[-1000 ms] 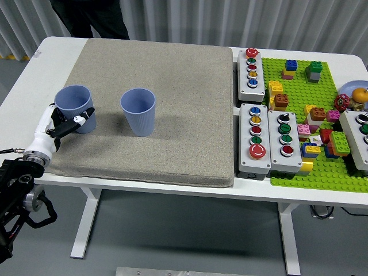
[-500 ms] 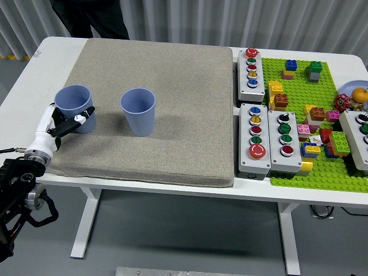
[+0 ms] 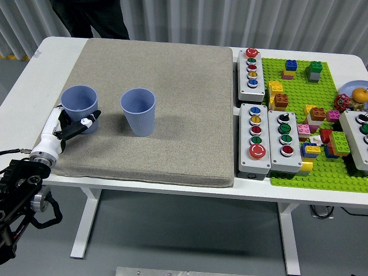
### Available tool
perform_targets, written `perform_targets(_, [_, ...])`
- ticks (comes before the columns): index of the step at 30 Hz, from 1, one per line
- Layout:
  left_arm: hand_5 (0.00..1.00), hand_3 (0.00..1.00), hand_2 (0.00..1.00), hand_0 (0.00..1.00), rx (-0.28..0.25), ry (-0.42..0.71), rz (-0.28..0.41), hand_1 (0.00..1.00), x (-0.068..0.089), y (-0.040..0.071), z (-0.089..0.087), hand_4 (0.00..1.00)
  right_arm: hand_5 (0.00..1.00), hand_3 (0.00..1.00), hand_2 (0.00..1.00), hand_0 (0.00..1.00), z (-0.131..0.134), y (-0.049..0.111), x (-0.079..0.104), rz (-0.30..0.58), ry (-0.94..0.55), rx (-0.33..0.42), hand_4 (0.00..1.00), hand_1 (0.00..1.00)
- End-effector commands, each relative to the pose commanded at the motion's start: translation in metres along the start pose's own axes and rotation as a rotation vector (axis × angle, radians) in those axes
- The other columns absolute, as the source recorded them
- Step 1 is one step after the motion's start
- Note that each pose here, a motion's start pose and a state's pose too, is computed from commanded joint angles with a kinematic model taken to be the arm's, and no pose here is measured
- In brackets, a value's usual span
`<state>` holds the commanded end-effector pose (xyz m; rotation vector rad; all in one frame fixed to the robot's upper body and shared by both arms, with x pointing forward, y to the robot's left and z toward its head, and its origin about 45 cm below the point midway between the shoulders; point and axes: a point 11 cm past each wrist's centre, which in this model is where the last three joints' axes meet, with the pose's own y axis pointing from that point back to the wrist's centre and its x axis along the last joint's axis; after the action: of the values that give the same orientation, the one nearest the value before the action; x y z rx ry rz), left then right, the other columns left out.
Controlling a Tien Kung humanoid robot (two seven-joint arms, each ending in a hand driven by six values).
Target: Pick cup pour cup place
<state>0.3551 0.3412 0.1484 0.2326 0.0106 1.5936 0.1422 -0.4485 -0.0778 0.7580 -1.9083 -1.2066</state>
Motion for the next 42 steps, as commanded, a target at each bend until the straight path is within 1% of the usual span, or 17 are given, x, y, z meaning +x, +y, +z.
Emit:
perform_targets(1, [0.207, 0.777, 0.772, 0.603, -0.001, 0.001, 0.009, 0.638, 0.0, 0.0, 0.0, 0.78, 0.06, 0.585, 0.621, 0.711, 0.0, 0.0, 0.0, 0.0, 0.0, 0.0, 0.002, 0.651])
perform_targets(3, [0.207, 0.777, 0.772, 0.603, -0.003, 0.006, 0.061, 0.638, 0.004, 0.001, -0.001, 0.78, 0.06, 0.585, 0.621, 0.711, 0.0, 0.0, 0.0, 0.0, 0.001, 0.0, 0.002, 0.651])
perform_targets(6, [0.207, 0.777, 0.772, 0.603, -0.009, 0.019, 0.121, 0.638, 0.008, 0.002, -0.002, 0.78, 0.06, 0.585, 0.621, 0.711, 0.001, 0.0, 0.0, 0.001, 0.002, -0.001, 0.002, 0.651])
perform_targets(7, [0.089, 0.577, 0.591, 0.493, -0.018, 0.031, 0.149, 0.539, 0.01, 0.004, -0.001, 0.604, 0.059, 0.585, 0.621, 0.711, 0.001, 0.0, 0.001, 0.001, 0.004, -0.002, 0.002, 0.651])
perform_targets(9, [0.089, 0.577, 0.591, 0.493, -0.033, 0.043, 0.193, 0.539, 0.012, 0.006, 0.0, 0.604, 0.059, 0.585, 0.621, 0.711, 0.002, 0.0, 0.001, 0.002, 0.005, -0.003, 0.002, 0.651])
perform_targets(12, [0.089, 0.577, 0.591, 0.493, -0.047, 0.054, 0.211, 0.539, 0.011, 0.009, 0.001, 0.604, 0.059, 0.585, 0.621, 0.711, 0.003, -0.001, 0.002, 0.003, 0.008, -0.006, 0.002, 0.651])
perform_targets(17, [0.089, 0.576, 0.588, 0.492, -0.057, 0.042, 0.191, 0.538, 0.004, 0.013, 0.003, 0.612, 0.059, 0.585, 0.621, 0.711, 0.004, -0.001, 0.002, 0.004, 0.014, -0.008, 0.002, 0.651])
perform_targets(22, [0.097, 0.578, 0.589, 0.494, -0.077, 0.035, 0.165, 0.54, -0.004, 0.014, 0.009, 0.623, 0.058, 0.585, 0.621, 0.711, 0.004, -0.001, 0.003, 0.004, 0.016, -0.008, 0.002, 0.651])
perform_targets(24, [0.097, 0.578, 0.589, 0.494, -0.079, 0.029, 0.154, 0.54, -0.005, 0.014, 0.01, 0.623, 0.058, 0.585, 0.621, 0.711, 0.003, -0.001, 0.003, 0.004, 0.016, -0.007, 0.002, 0.651])
perform_targets(25, [0.101, 0.588, 0.618, 0.557, -0.08, 0.028, 0.151, 0.559, -0.005, 0.013, 0.01, 0.636, 0.057, 0.585, 0.621, 0.711, 0.003, -0.001, 0.003, 0.004, 0.016, -0.007, 0.002, 0.651])
perform_targets(32, [0.107, 0.59, 0.617, 0.559, -0.074, 0.029, 0.159, 0.555, -0.002, 0.015, 0.007, 0.644, 0.052, 0.584, 0.621, 0.711, 0.003, -0.001, 0.003, 0.005, 0.01, -0.006, 0.002, 0.651])
perform_targets(36, [0.107, 0.59, 0.617, 0.559, -0.086, 0.008, 0.155, 0.555, -0.002, 0.016, 0.011, 0.644, 0.052, 0.584, 0.621, 0.711, 0.003, -0.001, 0.003, 0.005, 0.012, -0.006, 0.002, 0.651])
perform_targets(38, [0.124, 0.59, 0.61, 0.54, -0.104, -0.023, 0.149, 0.55, -0.002, 0.017, 0.017, 0.656, 0.051, 0.583, 0.621, 0.711, 0.002, -0.001, 0.003, 0.005, 0.012, -0.004, 0.002, 0.651])
perform_targets(42, [0.124, 0.59, 0.61, 0.54, -0.135, -0.047, 0.138, 0.55, -0.004, 0.02, 0.026, 0.656, 0.051, 0.583, 0.621, 0.711, 0.001, 0.0, 0.003, 0.004, 0.009, -0.002, 0.002, 0.651])
